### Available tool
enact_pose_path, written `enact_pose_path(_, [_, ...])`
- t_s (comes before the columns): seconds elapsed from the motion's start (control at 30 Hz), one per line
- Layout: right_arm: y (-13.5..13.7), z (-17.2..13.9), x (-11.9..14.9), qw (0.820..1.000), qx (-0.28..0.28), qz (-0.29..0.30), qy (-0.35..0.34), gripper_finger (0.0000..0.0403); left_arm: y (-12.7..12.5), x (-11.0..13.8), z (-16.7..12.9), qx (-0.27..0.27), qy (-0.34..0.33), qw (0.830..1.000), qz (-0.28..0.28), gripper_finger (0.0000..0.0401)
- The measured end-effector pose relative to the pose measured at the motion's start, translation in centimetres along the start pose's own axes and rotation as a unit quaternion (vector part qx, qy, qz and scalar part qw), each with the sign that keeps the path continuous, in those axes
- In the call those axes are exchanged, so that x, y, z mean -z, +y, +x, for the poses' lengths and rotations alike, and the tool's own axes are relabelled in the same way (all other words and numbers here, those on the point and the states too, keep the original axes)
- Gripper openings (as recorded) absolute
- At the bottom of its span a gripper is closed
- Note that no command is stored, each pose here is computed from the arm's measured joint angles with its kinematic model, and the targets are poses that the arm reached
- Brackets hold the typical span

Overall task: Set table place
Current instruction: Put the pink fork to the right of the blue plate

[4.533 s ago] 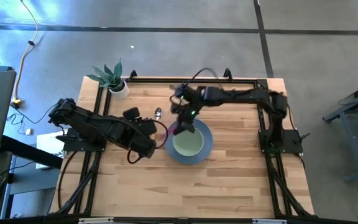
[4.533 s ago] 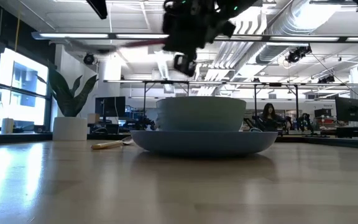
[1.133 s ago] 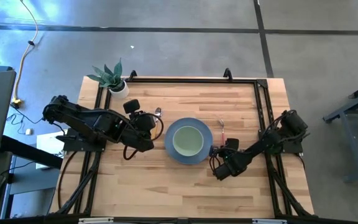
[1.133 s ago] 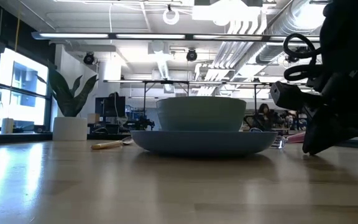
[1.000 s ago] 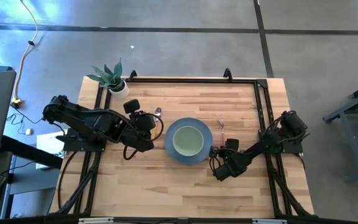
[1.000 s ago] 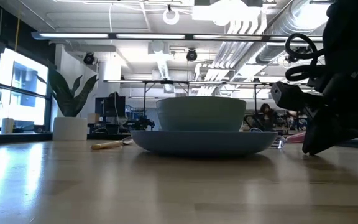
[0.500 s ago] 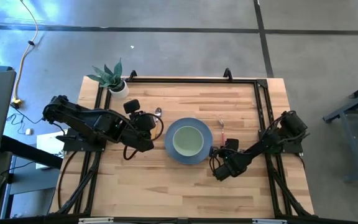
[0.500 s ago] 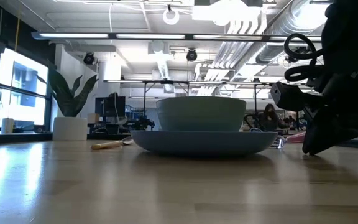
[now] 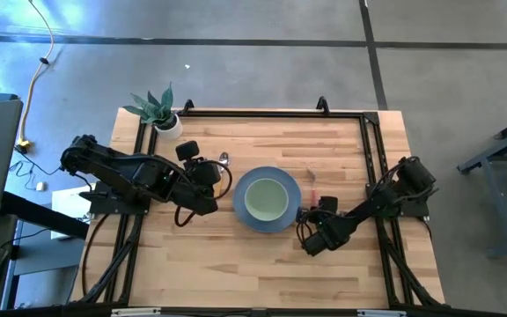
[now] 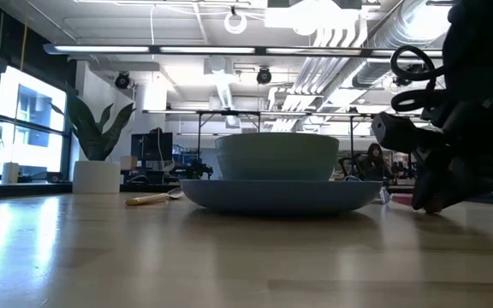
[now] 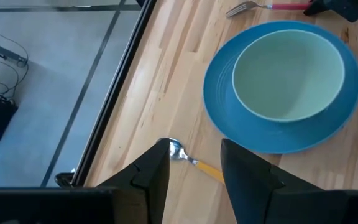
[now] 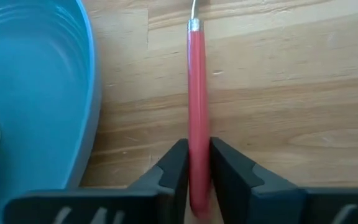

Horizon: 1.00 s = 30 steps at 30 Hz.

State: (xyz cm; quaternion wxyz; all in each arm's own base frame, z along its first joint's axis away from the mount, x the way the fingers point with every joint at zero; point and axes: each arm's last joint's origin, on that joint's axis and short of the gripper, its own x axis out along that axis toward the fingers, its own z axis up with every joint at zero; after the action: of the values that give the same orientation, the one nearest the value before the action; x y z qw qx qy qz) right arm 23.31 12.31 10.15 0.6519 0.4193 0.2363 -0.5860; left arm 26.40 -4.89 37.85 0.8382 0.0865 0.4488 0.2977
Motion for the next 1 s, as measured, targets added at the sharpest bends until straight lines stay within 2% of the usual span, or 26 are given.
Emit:
enact_pose_path(0.3, [0.1, -0.4, -0.3, 1.0, -0.002, 0.008, 0.013, 0.0077, 0.0, 0.0, 0.0, 0.0, 0.0, 1.0, 0.002, 0.0129])
enact_pose_path(0.5, [0.2, -1.7, -0.9, 0.998, 0.01, 0.006, 0.064, 0.0078, 0.0, 0.0, 0.0, 0.001, 0.001, 1.0, 0.009, 0.0129])
enact_pose_path(0.6, [0.3, -2.6, -1.6, 0.997, -0.002, 0.005, 0.075, 0.0078, 0.0, 0.0, 0.0, 0.001, 0.001, 1.0, 0.009, 0.0129])
enact_pose_path(0.77, [0.5, -3.8, -2.9, 0.997, -0.048, 0.017, 0.05, 0.0078, 0.0, 0.0, 0.0, 0.001, 0.001, 1.0, 0.011, 0.0129])
enact_pose_path(1.0, [0.2, -5.3, -5.1, 0.998, -0.057, 0.001, 0.033, 0.0072, 0.0, 0.0, 0.0, 0.001, 0.001, 1.0, 0.014, 0.0129])
